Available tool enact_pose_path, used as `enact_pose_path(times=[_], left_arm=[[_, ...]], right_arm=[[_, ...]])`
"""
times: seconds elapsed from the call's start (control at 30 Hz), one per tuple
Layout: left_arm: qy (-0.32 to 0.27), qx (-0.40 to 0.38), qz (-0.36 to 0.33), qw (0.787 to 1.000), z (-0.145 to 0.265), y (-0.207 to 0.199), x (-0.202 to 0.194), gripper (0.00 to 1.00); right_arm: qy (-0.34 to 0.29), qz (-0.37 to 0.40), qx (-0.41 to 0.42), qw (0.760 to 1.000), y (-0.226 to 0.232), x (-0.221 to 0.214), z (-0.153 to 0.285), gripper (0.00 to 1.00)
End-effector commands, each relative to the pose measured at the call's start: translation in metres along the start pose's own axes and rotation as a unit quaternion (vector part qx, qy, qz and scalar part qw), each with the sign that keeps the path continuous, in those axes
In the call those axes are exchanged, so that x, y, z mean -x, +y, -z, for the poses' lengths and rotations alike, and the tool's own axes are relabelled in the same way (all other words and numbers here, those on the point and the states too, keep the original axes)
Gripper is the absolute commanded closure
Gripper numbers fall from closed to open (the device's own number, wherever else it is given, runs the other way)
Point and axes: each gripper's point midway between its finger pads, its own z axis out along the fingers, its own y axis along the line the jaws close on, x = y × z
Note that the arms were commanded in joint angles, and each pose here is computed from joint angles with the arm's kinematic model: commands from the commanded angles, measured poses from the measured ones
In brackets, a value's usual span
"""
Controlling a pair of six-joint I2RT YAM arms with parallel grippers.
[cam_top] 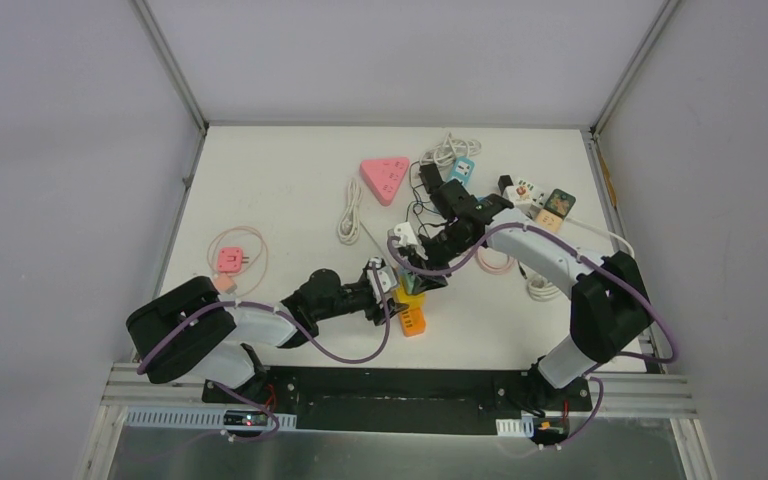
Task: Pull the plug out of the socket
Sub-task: Remove the plug from the socket.
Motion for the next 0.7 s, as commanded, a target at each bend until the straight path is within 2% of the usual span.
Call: enact_pose_path(times=[0.0,0.23,0.43,0.57,0.67], left_arm=[[0.013,-0.008,-0.011,1.0,-0.005,0.001,-0.003,1.0],[0.019,-0.004,-0.007,1.0,-0.004,0.002,-0.008,1.0],[0.022,0.004,-0.013,1.0,-0.001,0.004,-0.011,1.0],[0.023,0.002,-0.011,1.0,-0.003,0.003,-0.011,1.0],[0.024,0.004,-0.006,1.0,-0.004,0.004,-0.012,1.0]], right_arm=[[-0.037,-0.039,0.042,0.998,0.021,0.029,-0.013,1.0],[-0.007,-0.029,0.05,0.998,0.024,0.014,-0.015,1.0],[-0.023,-0.051,0.038,0.998,0.019,0.006,0.005,1.0],[-0.025,-0.053,0.043,0.997,0.02,0.009,0.001,1.0],[-0.014,-0.026,0.061,0.998,0.033,0.017,-0.012,1.0]])
